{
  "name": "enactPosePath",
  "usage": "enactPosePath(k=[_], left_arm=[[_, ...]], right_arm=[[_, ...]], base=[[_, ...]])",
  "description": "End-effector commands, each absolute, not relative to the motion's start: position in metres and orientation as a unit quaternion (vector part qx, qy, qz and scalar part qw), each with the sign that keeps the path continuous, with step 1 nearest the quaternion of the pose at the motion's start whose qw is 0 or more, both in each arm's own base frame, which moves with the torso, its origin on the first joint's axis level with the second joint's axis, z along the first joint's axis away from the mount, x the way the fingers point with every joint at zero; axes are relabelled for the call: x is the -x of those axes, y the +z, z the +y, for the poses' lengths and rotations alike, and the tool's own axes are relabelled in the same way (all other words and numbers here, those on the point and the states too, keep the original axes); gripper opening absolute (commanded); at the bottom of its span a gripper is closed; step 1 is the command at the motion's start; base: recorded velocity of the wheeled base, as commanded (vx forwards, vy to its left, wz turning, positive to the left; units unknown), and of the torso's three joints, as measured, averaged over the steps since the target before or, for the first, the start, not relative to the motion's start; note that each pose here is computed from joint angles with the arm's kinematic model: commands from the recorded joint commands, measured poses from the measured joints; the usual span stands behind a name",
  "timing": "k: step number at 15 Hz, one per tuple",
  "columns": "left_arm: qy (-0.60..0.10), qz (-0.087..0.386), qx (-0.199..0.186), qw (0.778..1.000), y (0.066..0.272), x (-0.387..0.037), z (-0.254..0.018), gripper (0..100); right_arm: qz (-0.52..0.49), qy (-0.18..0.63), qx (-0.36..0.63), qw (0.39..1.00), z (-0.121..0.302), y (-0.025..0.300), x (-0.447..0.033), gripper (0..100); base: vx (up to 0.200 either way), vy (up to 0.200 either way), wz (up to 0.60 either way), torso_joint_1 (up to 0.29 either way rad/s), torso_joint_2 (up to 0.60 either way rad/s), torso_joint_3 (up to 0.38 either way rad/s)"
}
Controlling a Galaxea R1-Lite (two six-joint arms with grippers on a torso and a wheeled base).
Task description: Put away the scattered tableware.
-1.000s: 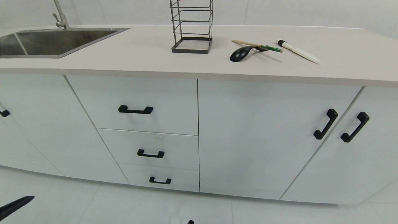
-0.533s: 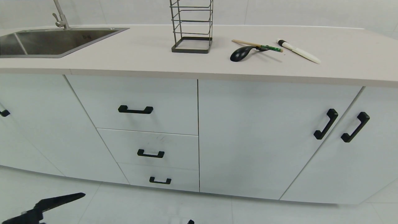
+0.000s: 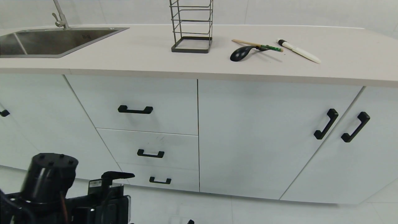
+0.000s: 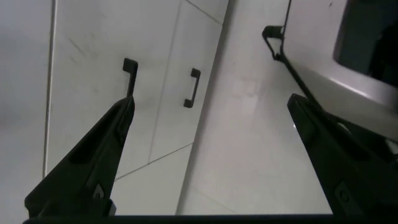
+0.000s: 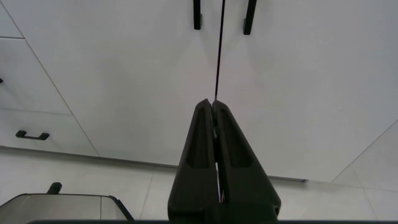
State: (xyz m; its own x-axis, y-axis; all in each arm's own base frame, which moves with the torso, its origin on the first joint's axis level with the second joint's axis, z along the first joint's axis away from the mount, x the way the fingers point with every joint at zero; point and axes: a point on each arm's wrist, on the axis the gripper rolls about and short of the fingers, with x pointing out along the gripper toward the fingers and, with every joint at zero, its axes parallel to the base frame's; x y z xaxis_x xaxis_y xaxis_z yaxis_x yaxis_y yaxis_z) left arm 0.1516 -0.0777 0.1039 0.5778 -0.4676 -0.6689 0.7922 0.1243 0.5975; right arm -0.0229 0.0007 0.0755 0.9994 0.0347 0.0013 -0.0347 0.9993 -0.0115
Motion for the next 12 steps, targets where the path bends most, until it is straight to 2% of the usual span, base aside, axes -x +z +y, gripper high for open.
enactPosePath(k=[1, 6, 12], left_arm=[[-0.432, 0.227, -0.498, 0.717, 0.079, -0.172, -0.076, 100], [-0.4, 0.247, -0.499, 0.728, 0.061, -0.195, -0.073, 100], [-0.385, 0.225, -0.505, 0.74, 0.038, -0.229, -0.079, 100]], right_arm=[[0.0, 0.018, 0.006, 1.0, 0.001, 0.075, 0.023, 0], [0.0, 0.018, 0.006, 1.0, 0.001, 0.075, 0.023, 0], [0.0, 0.018, 0.006, 1.0, 0.001, 0.075, 0.023, 0]], base=[[0.0, 0.0, 0.0, 0.0, 0.0, 0.0], [0.0, 0.0, 0.0, 0.0, 0.0, 0.0], [0.0, 0.0, 0.0, 0.0, 0.0, 0.0]])
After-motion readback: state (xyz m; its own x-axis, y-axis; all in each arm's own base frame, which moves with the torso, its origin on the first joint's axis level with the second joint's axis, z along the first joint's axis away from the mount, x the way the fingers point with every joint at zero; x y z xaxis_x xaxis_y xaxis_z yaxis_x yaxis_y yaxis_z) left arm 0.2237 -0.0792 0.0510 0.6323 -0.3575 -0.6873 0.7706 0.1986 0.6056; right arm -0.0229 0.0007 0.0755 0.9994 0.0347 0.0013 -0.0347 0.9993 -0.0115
